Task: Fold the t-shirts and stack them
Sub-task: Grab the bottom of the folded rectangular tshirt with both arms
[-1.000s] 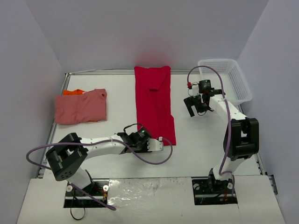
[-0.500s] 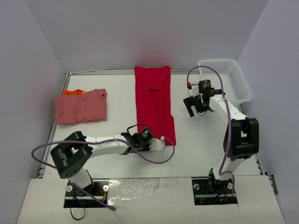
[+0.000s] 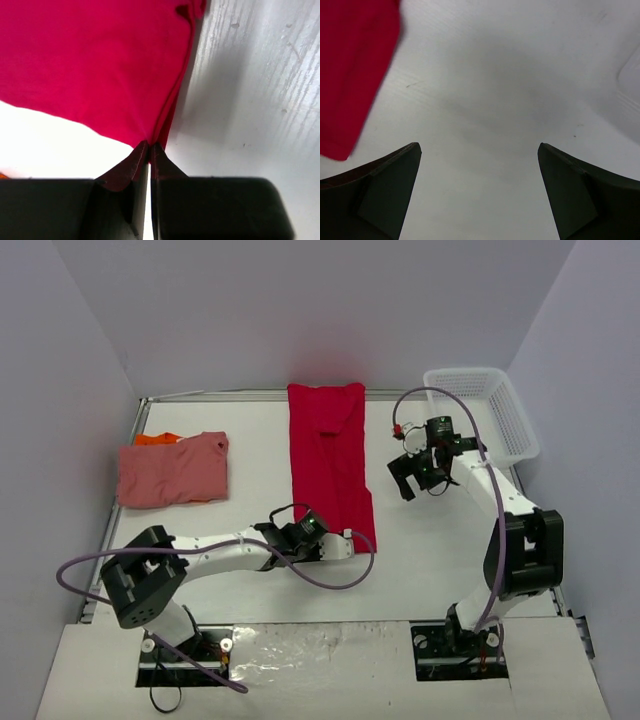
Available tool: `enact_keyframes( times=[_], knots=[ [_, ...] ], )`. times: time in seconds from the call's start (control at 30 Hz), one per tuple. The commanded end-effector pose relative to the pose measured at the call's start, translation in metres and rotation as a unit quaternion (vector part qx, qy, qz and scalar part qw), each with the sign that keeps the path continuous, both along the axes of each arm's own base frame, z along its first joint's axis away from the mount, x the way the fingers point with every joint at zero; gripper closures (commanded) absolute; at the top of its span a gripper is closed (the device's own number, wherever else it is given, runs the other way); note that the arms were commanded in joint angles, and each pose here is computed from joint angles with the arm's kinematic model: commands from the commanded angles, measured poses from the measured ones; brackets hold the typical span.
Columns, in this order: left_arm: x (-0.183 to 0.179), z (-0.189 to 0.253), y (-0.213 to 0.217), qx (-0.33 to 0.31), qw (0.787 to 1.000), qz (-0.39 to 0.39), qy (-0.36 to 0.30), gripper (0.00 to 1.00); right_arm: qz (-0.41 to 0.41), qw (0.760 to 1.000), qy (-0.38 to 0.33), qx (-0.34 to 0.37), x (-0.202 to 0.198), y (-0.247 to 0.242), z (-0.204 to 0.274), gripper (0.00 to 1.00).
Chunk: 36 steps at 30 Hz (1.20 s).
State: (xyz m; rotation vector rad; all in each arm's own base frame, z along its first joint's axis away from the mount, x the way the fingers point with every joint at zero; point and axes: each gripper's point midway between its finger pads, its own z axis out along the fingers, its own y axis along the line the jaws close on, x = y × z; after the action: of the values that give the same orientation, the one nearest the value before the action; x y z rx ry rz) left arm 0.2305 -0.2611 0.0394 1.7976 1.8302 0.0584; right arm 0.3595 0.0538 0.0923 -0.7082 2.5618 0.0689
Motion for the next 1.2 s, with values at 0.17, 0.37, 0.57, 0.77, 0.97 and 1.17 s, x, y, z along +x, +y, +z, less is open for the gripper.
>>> enact_keyframes(
  times=[0.17, 0.37, 0.57, 0.77, 0.97, 1.17],
  knots=[
    [0.006, 0.034, -0.017, -0.045, 0.999, 0.005, -0.017, 0.98, 0.18, 0.979, 0.081, 0.046, -0.093, 0.069, 0.009, 0.02],
    [0.005, 0.027, -0.016, -0.036, 0.999, 0.006, -0.009, 0.98, 0.213, 0.958, 0.181, 0.065, -0.117, 0.08, -0.01, 0.11],
    [0.006, 0.027, -0.014, -0.035, 0.999, 0.011, -0.01, 0.98, 0.237, 0.931, 0.267, 0.071, -0.135, 0.081, -0.031, 0.28],
    [0.01, 0.028, -0.01, -0.038, 0.999, 0.02, -0.013, 0.98, 0.26, 0.917, 0.288, 0.092, -0.151, 0.092, -0.033, 0.32],
    [0.013, 0.028, -0.009, -0.043, 0.999, 0.028, -0.012, 0.98, 0.28, 0.908, 0.288, 0.116, -0.153, 0.109, -0.026, 0.33],
    [0.015, 0.029, -0.007, -0.05, 0.998, 0.035, -0.005, 0.98, 0.297, 0.906, 0.274, 0.124, -0.15, 0.121, -0.033, 0.33]
  ],
)
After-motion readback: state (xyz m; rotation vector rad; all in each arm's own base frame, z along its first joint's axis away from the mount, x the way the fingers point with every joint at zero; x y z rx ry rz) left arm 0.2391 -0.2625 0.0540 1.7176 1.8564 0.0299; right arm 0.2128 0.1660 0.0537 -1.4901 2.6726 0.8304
